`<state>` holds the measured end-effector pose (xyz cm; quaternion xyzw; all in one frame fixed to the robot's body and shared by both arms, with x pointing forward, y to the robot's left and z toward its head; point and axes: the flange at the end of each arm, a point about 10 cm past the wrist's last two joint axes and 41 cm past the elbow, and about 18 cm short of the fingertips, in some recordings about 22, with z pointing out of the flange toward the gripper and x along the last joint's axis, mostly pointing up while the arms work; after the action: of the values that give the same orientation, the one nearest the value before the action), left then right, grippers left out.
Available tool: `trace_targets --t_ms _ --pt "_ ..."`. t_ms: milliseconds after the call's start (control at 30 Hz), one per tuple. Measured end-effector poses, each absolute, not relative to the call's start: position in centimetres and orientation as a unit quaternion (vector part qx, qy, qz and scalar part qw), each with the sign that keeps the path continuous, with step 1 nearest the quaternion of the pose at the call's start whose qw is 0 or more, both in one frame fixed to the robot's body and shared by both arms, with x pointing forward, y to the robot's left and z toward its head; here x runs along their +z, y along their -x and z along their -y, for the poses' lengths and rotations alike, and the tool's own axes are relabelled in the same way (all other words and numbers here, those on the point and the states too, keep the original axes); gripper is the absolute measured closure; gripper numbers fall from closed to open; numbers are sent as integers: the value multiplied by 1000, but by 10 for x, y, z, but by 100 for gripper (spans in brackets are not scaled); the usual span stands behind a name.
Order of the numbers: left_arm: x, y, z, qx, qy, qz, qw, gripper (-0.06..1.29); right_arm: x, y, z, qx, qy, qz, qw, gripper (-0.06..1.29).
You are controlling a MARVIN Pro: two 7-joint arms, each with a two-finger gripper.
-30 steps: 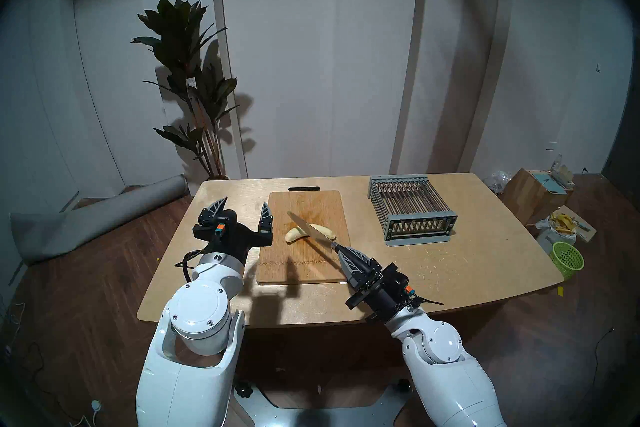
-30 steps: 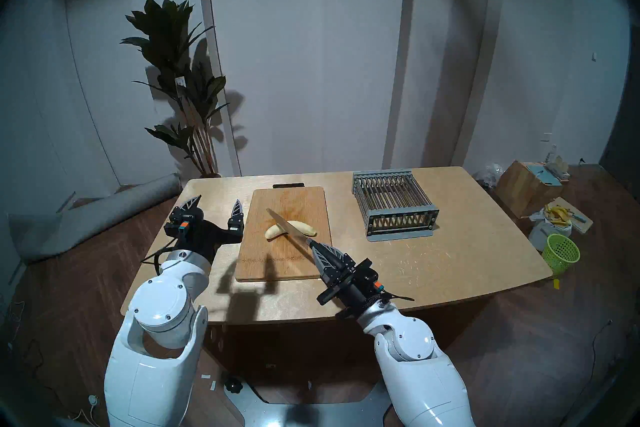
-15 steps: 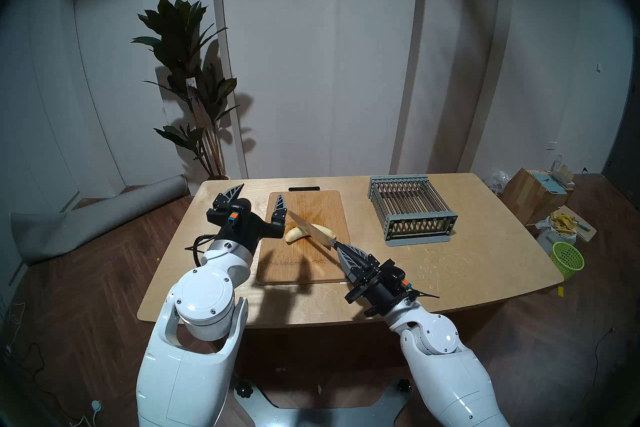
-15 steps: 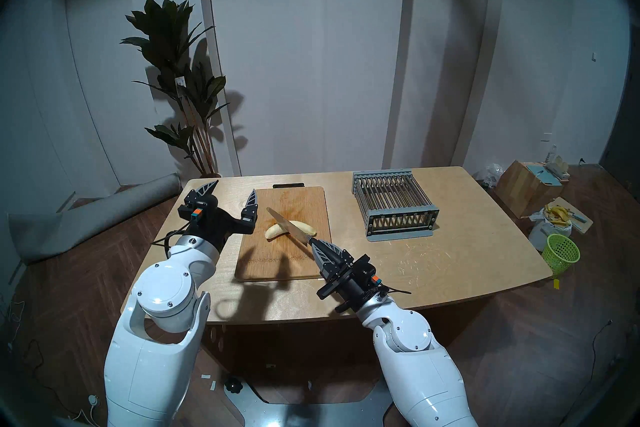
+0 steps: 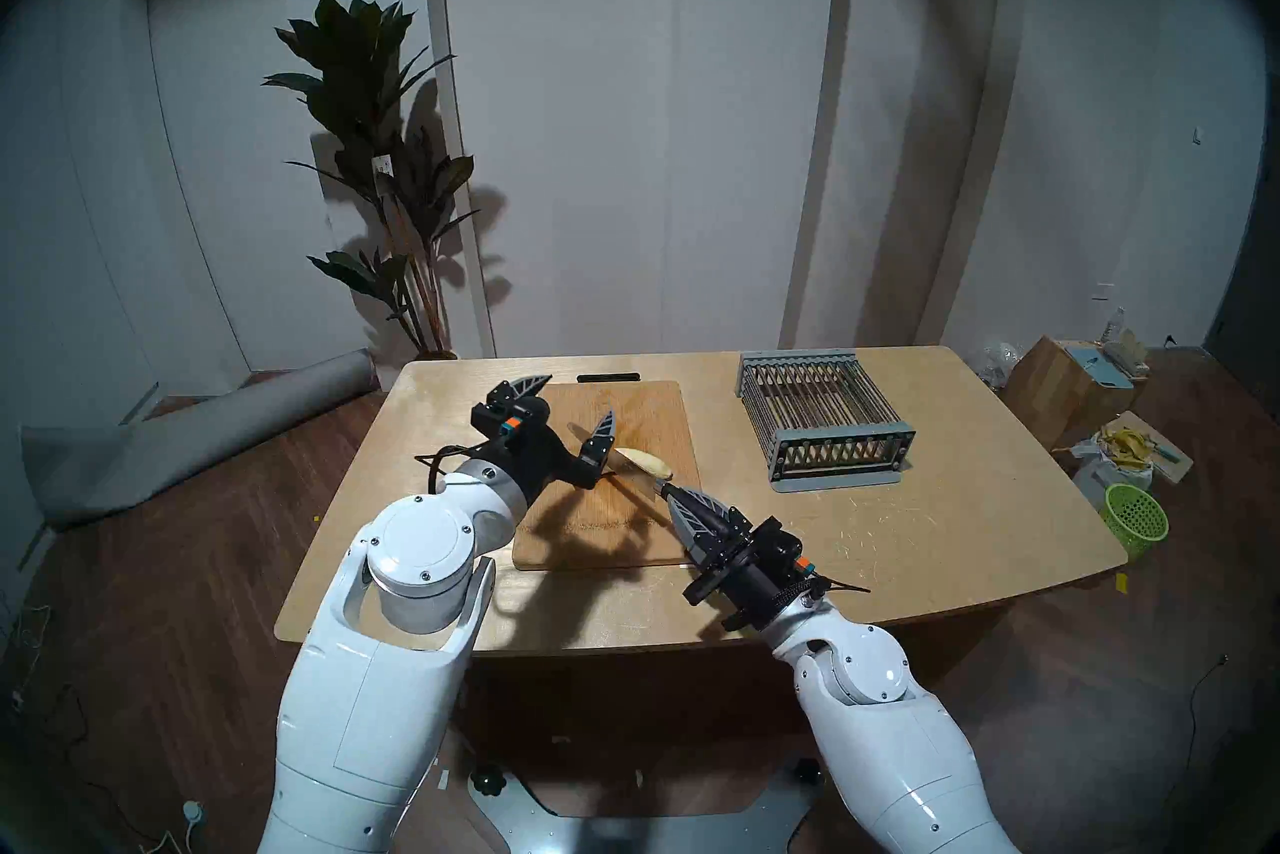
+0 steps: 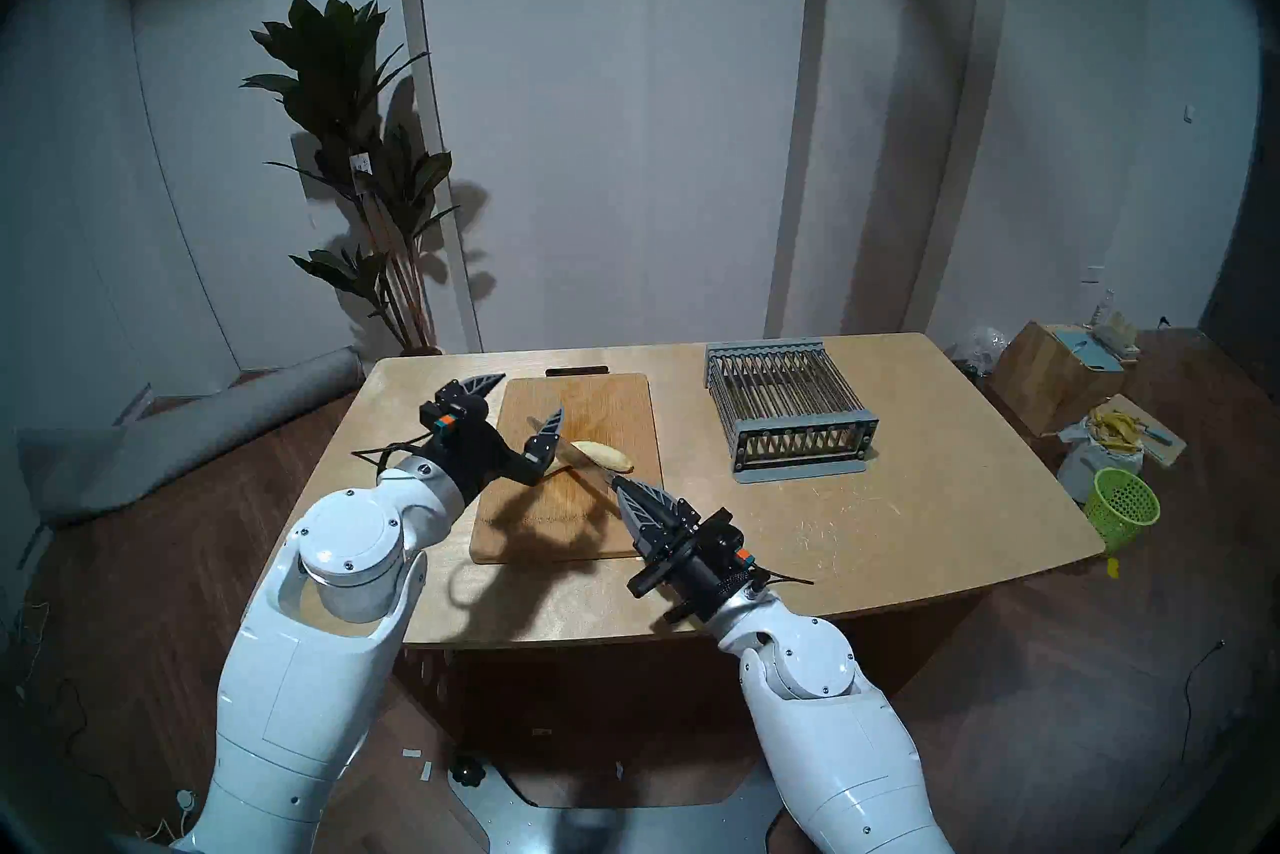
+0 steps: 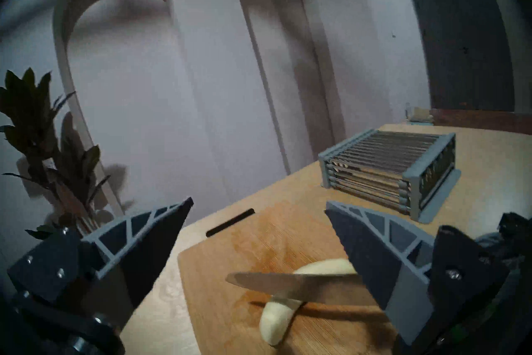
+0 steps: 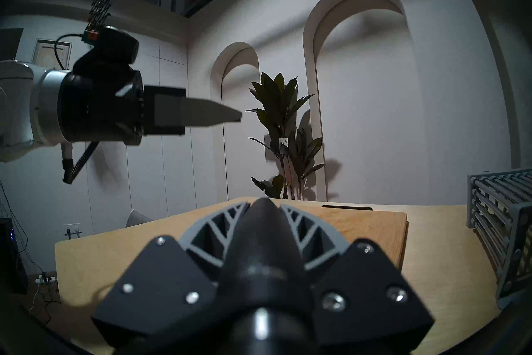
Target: Cut the banana into four pieces on the cutting board
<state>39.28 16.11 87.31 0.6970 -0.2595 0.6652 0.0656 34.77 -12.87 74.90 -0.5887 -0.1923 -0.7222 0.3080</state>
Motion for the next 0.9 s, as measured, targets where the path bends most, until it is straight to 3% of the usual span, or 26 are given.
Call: trace_targets --t_ms 300,400,567,900 --pt "867 -418 -190 650 -712 211 159 -1 748 -350 125 -720 589 194 311 93" --pt "869 -423 -195 647 -714 190 190 124 747 -350 124 -720 590 193 311 93" --pt "868 -435 -195 619 -714 147 291 126 745 -350 121 -718 593 192 311 93" --pt "848 -444 -178 550 -714 128 414 126 743 -350 115 -717 596 199 302 93"
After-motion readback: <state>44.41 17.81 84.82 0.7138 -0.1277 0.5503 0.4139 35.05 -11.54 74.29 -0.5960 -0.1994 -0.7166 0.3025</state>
